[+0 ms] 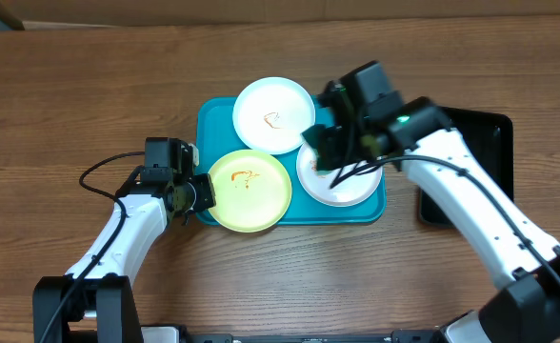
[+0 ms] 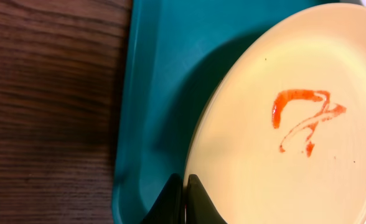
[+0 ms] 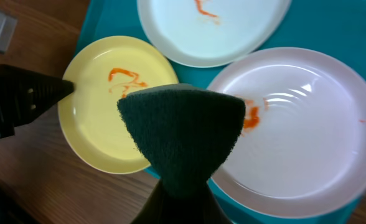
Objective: Clean dirty plates on tray and stack at the side
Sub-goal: 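Scrub the yellow plate with the sponge in the right gripper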
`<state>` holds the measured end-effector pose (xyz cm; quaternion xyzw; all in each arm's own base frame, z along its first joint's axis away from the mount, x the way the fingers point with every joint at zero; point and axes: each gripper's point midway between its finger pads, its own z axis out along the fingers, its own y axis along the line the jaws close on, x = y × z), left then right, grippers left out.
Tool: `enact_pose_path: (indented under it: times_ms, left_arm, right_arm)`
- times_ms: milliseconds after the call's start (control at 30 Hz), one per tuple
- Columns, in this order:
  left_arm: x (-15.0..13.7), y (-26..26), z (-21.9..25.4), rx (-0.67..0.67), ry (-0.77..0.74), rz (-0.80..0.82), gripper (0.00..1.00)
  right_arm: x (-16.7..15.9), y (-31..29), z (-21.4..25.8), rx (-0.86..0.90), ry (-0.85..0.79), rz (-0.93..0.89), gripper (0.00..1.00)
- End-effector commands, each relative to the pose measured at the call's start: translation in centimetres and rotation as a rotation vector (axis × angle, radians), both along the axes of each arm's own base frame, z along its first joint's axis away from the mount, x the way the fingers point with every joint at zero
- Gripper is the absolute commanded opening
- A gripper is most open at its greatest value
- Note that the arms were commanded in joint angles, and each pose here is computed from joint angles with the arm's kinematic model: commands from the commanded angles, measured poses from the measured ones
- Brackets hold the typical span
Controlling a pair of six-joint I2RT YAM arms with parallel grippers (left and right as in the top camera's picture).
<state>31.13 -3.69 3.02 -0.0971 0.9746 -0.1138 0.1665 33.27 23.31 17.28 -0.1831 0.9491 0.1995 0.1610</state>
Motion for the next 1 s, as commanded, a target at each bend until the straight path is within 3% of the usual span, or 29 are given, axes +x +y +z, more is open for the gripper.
enact_pose_path:
  times_ms: [0,300,533,967]
  left_arm:
    - [0.7,-0.8,0.6,-0.029,-0.032,-0.084,0.04]
    - [0.7,-0.8,0.6,-0.025,-0.034,-0.096,0.04]
    - [0.7,-0.8,0.6,-0.027,-0.033,-0.093,0.04]
    - [0.6,-1.3,0.7,-0.064,-0.029,-0.083,0.04]
  right_arm:
    - [-0.3,2.7,-2.2,-0.002,0.034,0.040,0.04]
    - [-2.0,9.6,-6.2,0.005,0.020,0.191,0.04]
    - [-2.8,12.5,-9.5,0.013,0.060,0.202,0.04]
    - [-1.7,15.6,-11.5,0.075,0.006,0.236,0.04]
